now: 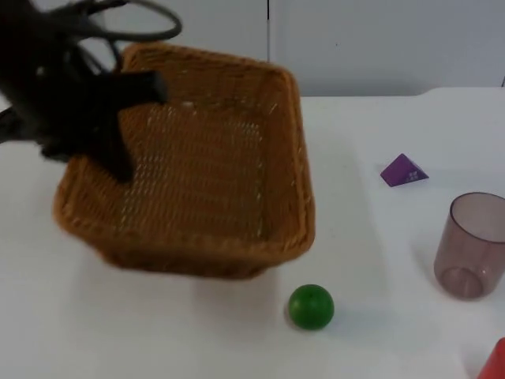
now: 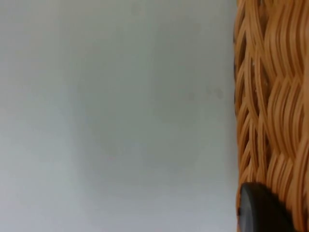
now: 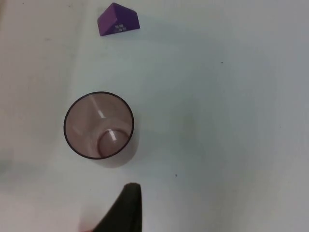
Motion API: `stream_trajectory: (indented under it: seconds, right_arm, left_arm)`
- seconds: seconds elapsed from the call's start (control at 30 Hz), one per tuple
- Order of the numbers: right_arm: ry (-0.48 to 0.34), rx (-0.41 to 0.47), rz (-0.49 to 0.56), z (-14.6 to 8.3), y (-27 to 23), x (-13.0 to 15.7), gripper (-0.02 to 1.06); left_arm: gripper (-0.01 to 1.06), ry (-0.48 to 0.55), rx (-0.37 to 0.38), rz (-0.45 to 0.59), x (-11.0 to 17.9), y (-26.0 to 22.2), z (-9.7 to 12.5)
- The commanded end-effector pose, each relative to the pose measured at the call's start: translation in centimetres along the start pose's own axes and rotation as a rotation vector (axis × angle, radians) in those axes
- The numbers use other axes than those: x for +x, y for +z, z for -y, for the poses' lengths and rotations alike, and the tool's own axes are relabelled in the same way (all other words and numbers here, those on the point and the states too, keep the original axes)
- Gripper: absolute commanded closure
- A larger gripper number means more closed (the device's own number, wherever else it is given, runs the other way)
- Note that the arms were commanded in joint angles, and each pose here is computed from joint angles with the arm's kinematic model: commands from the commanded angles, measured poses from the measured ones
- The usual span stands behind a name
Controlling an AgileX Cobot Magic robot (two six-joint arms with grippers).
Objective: Pick up the basket with the left hand and place the triangular block into the basket with the right hand.
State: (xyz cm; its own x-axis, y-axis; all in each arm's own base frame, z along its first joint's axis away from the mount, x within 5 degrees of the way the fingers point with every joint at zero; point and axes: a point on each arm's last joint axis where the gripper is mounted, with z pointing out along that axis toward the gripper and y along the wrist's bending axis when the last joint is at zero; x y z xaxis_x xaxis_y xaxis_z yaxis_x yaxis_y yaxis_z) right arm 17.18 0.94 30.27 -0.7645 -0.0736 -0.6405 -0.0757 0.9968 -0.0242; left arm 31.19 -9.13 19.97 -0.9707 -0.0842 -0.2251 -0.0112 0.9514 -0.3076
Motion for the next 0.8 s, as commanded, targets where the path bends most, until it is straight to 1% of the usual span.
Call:
stream_trajectory:
  seconds: [0.0, 0.03, 0.07, 0.13, 0.17, 0.23, 0.3, 0.33, 0.43, 0.6, 0.73, 0.77]
  right_arm:
    - [-0.010, 0.009, 0.013, 0.2, -0.2, -0.2, -0.01]
    - [-0.007, 0.006, 0.011, 0.1, -0.2, -0.2, -0.01]
    - [-0.005, 0.004, 0.009, 0.1, -0.2, -0.2, -0.01]
    - [-0.004, 0.002, 0.009, 0.1, -0.2, -0.2, -0.01]
    - [-0.004, 0.002, 0.009, 0.1, -0.2, -0.2, -0.01]
    - [0.005, -0.007, 0.009, 0.0, -0.2, -0.2, -0.01]
    - [0.005, -0.007, 0.009, 0.0, -0.2, -0.2, -0.01]
    - [0.005, -0.007, 0.009, 0.0, -0.2, -0.2, -0.01]
    - [0.005, -0.007, 0.009, 0.0, -0.2, -0.2, -0.01]
    - [0.011, -0.013, 0.011, 0.0, -0.2, -0.2, -0.01]
    - [0.034, -0.049, -0.009, -0.4, 0.2, -0.3, -0.01]
    - [0.021, -0.064, -0.030, -0.5, 0.4, -0.5, -0.01]
  left_arm:
    - [1.05, -0.041, 0.023, 0.053, 1.1, -0.9, -0.6]
    - [1.05, -0.062, 0.039, 0.052, 2.2, -0.9, -1.2]
    - [1.05, -0.051, 0.059, 0.057, 3.0, -1.1, -1.6]
    - [1.05, -0.052, 0.115, 0.017, 5.5, -0.8, -2.8]
    - [1.05, -0.052, 0.115, 0.017, 5.5, -0.8, -2.8]
    - [1.05, -0.046, 0.132, -0.004, 7.0, -0.5, -3.6]
    - [1.05, -0.050, 0.133, -0.021, 8.2, -0.1, -4.3]
    - [1.05, -0.050, 0.133, -0.021, 8.2, -0.1, -4.3]
    - [1.05, -0.045, 0.110, -0.038, 9.5, 0.5, -4.9]
    - [1.05, -0.036, 0.096, -0.018, 9.6, 0.7, -5.1]
    - [1.05, -0.036, 0.096, -0.009, 9.5, 0.7, -5.1]
    - [1.05, -0.032, 0.100, -0.006, 9.5, 0.7, -5.0]
